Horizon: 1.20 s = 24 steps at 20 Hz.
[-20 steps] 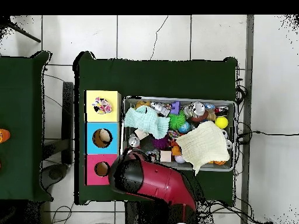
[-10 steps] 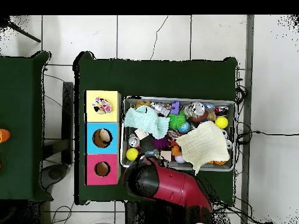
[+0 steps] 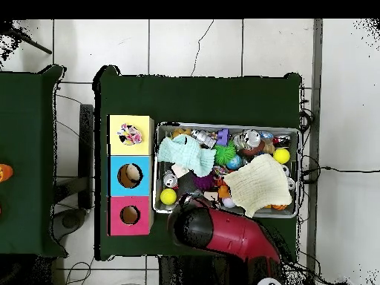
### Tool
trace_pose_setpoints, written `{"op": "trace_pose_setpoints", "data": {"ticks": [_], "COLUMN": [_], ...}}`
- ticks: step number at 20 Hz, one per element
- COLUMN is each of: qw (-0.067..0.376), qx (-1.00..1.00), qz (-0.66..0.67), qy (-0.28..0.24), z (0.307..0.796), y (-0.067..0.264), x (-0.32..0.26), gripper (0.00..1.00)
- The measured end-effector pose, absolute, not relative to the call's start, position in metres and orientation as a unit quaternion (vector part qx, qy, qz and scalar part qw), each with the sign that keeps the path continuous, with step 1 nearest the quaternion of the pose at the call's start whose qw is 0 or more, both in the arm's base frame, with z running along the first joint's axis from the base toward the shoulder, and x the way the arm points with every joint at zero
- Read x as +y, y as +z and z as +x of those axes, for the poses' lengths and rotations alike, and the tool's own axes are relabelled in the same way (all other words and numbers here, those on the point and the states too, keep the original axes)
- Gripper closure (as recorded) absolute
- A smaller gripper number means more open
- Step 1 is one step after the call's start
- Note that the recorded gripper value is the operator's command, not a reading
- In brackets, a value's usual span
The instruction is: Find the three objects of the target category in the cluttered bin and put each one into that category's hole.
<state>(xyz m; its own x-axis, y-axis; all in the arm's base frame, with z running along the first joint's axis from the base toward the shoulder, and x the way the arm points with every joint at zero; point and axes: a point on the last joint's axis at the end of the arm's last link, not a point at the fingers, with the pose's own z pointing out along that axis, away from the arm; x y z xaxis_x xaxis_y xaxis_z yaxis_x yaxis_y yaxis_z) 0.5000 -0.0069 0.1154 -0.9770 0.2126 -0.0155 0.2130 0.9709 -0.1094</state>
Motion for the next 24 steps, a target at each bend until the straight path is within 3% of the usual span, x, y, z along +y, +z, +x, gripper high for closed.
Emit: {"op": "trace_pose_setpoints", "data": {"ticks": [13, 24], "qw": [0.011, -0.01], "qx": [0.994, 0.996], "qz": [0.091, 0.031], "qy": [-0.064, -0.077], "z": [0.512, 0.484], "y": [0.106, 0.053], "x": [-0.046, -0.056], "gripper": [0.0, 0.0]}}
